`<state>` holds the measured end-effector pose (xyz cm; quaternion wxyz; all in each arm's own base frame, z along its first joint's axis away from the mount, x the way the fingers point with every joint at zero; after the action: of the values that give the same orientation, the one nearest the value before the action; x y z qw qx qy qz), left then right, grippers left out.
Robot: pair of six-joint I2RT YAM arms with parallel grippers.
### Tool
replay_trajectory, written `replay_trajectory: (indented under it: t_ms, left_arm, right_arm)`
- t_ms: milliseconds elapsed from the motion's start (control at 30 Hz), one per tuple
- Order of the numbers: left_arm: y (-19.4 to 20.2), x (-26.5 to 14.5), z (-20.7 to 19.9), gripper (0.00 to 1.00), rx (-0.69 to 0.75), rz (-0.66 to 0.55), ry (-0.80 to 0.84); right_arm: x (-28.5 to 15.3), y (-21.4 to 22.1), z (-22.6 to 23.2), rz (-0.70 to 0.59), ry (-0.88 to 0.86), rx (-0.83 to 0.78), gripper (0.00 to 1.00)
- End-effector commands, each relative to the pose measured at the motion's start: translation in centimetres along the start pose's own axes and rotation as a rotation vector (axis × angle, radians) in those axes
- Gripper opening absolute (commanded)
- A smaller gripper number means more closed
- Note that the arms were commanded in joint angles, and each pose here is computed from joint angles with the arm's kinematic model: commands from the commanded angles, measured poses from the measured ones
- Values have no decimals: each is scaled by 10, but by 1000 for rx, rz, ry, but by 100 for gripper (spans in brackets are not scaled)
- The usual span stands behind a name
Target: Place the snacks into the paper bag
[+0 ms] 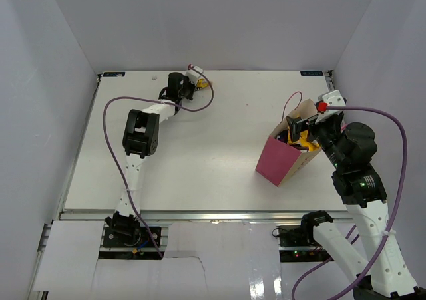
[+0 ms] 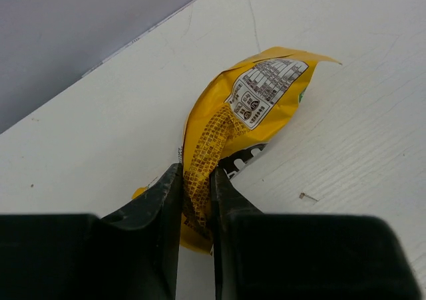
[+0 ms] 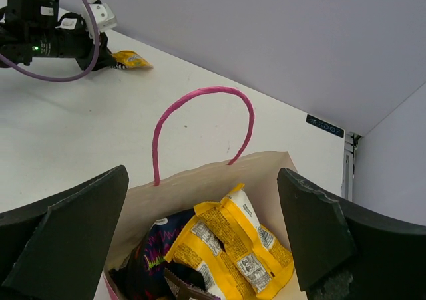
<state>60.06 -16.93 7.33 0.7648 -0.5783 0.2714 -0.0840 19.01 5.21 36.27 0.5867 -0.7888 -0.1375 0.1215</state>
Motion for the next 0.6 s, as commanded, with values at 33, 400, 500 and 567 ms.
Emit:
replay_trajectory:
  t_ms: [33, 400, 500, 567]
  left_arm:
    - [-18, -23, -1, 7, -57, 29, 3]
    - [-64, -132, -46, 0, -353, -80, 199]
    - [-58, -182, -78, 0, -465, -50, 373]
    - [-56, -208, -93, 0, -518, -50, 469]
  right_arm:
    - [-2, -19, -1, -86, -17, 5, 98]
    - [-10, -29, 53, -489, -712, -630, 97]
    - [-1, -28, 64, -600, -862, -717, 99]
    - [10, -26, 71, -656, -960, -697, 99]
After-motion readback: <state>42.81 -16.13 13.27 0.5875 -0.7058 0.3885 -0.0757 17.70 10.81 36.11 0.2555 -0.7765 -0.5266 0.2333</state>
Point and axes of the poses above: each gripper's point midway between its finger pads, its own x axis out along the fingers, its own z axis along the line the jaws close on, y = z × x, the point moved 8 cm from there along -x, back along the fingers, and after that the axes turned 4 degrees about -x, right-handed, at the moved point
